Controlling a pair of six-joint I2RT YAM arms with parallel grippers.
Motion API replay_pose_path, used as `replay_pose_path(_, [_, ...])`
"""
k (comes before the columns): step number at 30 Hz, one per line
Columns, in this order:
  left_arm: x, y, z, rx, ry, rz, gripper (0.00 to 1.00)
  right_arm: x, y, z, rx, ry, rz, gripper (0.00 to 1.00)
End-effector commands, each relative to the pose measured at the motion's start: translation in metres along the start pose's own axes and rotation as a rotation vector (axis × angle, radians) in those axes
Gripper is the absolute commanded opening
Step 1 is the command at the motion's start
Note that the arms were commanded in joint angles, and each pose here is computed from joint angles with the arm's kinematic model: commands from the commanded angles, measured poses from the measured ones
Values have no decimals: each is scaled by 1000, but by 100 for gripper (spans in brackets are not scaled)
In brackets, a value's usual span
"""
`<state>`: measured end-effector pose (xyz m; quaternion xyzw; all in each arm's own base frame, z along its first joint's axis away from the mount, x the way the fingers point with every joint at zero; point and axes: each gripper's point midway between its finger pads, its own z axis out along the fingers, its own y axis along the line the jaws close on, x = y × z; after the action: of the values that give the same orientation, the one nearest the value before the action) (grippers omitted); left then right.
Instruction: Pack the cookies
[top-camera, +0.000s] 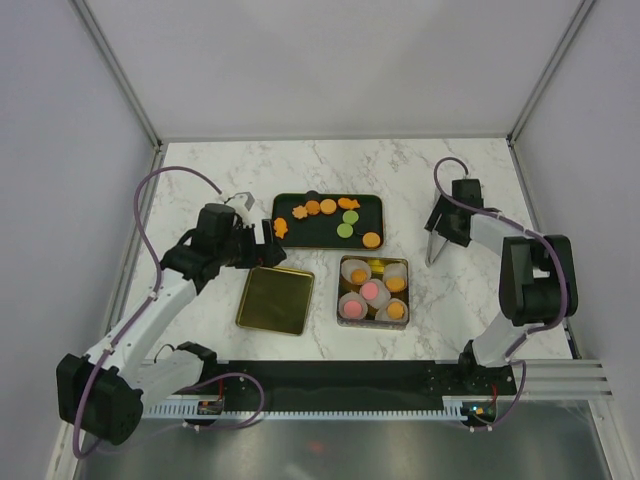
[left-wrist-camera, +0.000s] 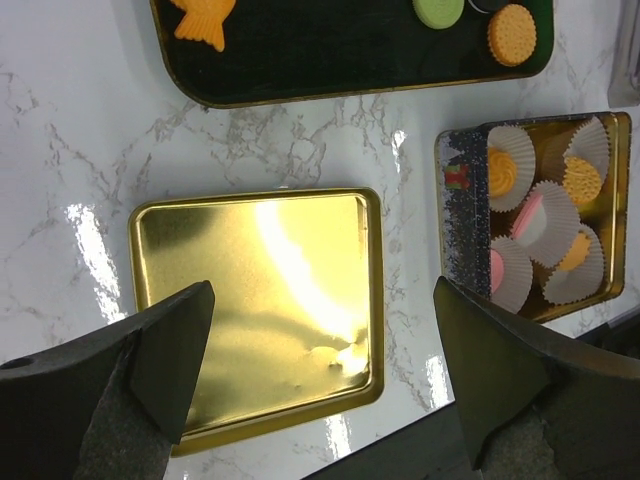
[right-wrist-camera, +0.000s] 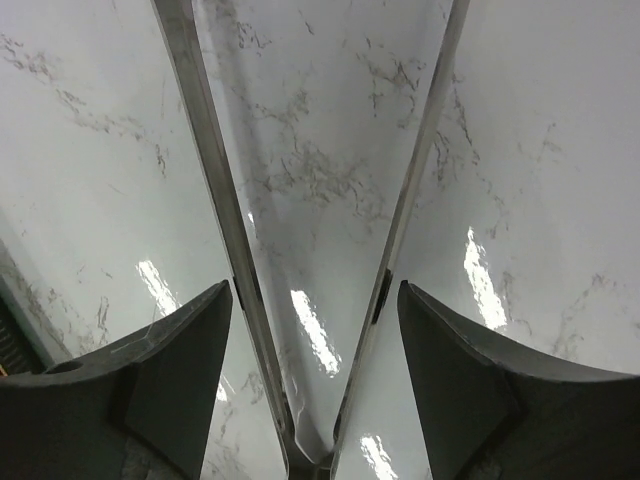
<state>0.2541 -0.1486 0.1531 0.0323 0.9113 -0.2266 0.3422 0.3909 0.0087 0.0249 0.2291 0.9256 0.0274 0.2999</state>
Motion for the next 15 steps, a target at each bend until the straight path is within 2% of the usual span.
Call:
replay_pose_path(1, [-10,12,1,-71,-39,-29,100,-18,4,-25,-31,-85,25,76])
replay_pose_path(8, [-2,35,6,-212,-9,-113,97,-33,18,-71,-135,-175,35,75])
replay_pose_path(10, [-2,59,6,-339,-17,-149,95,-34,36,-90,-210,-196,1,75])
replay_pose_path(15, [7,96,10,-474,24,-223,87,-9,85,-124,-367,-186,-111,72])
